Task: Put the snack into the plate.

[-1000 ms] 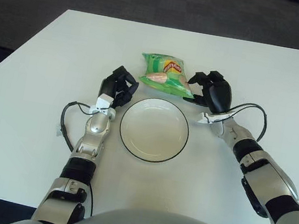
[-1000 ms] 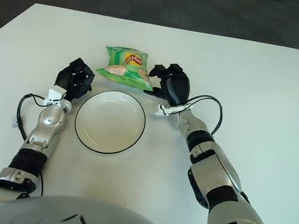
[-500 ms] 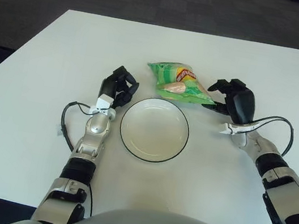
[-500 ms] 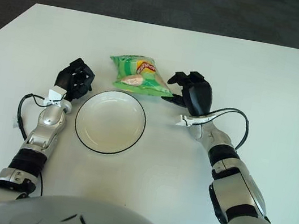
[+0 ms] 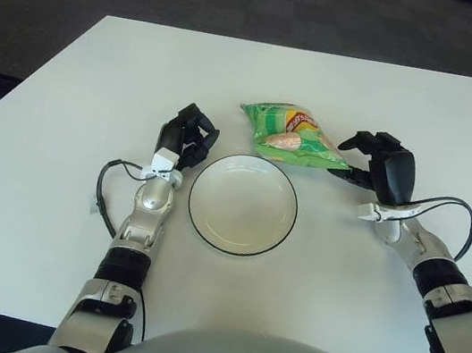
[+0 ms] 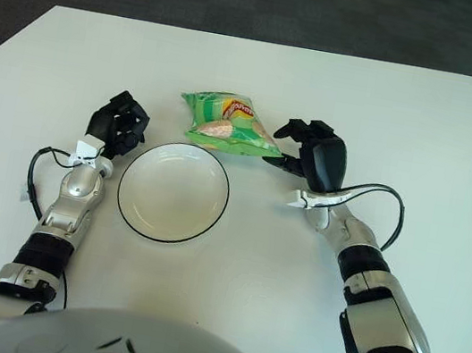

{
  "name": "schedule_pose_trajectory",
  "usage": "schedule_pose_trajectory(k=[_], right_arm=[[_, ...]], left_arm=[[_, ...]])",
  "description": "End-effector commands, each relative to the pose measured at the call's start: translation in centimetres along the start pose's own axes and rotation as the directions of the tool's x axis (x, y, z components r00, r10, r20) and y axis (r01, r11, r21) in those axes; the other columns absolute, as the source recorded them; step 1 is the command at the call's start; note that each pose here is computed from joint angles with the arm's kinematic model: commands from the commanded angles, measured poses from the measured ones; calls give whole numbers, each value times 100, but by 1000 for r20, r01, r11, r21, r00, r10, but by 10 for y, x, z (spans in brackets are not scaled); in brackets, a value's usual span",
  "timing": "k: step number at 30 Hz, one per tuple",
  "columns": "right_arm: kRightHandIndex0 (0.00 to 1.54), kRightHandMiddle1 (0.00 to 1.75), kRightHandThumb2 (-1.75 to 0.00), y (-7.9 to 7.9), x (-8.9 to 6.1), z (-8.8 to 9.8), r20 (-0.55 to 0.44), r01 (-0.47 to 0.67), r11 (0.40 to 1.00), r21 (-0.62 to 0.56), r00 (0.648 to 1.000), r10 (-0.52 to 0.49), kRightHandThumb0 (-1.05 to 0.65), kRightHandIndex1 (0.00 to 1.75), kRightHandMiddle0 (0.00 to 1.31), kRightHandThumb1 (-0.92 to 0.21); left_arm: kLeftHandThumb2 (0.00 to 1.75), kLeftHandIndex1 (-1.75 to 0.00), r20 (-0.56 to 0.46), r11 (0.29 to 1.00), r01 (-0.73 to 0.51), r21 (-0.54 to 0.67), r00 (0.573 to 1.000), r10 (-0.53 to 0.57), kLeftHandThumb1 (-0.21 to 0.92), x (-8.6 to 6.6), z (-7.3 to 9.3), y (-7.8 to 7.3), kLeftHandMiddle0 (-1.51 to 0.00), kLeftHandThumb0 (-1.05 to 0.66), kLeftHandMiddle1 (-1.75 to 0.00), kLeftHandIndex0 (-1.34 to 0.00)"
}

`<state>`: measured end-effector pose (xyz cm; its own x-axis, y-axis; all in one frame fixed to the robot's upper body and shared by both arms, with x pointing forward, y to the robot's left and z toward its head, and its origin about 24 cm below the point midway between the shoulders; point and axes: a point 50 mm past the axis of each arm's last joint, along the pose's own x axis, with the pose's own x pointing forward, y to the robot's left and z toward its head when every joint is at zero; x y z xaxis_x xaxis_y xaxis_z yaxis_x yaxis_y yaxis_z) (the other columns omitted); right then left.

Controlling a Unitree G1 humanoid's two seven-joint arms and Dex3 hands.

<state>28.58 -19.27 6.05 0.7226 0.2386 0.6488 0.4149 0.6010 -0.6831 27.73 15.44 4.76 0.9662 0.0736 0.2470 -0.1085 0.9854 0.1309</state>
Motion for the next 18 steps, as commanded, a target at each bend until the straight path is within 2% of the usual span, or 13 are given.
schedule_pose_trajectory(k=[1, 6, 13, 15, 18], right_arm=[[94, 107, 0, -6, -2, 1, -12, 8, 1000, -9, 1000, -8, 0, 74, 84, -85], [94, 108, 0, -12, -6, 1, -8, 20, 1000, -23, 1000, -20, 0, 72, 85, -86], [94, 109, 0, -30, -16, 1, -21, 20, 997, -73, 1000, -21, 0, 72, 82, -86], [89, 117, -1, -34, -19, 4, -32, -9, 995, -103, 999, 5, 0, 85, 69, -89], [83, 126, -5, -37, -22, 8, -52, -61, 991, -118, 997, 55, 0, 95, 56, -91]], left_arm=[[29, -175, -11, 1000, -7, 15, 1000, 7, 92, -2, -4, 3, -95, -29, -175, -75], [29, -175, -12, 1000, -9, 16, 1000, 9, 92, -2, -5, 4, -95, -29, -175, -75], [29, -175, -15, 1000, -11, 17, 1000, 11, 92, -1, -5, 4, -95, -29, -175, -75], [29, -175, -16, 1000, -11, 18, 1000, 11, 92, -1, -5, 4, -95, -29, -175, -75], [29, -175, -17, 1000, -12, 18, 1000, 12, 92, -1, -6, 4, -95, -29, -175, -75]])
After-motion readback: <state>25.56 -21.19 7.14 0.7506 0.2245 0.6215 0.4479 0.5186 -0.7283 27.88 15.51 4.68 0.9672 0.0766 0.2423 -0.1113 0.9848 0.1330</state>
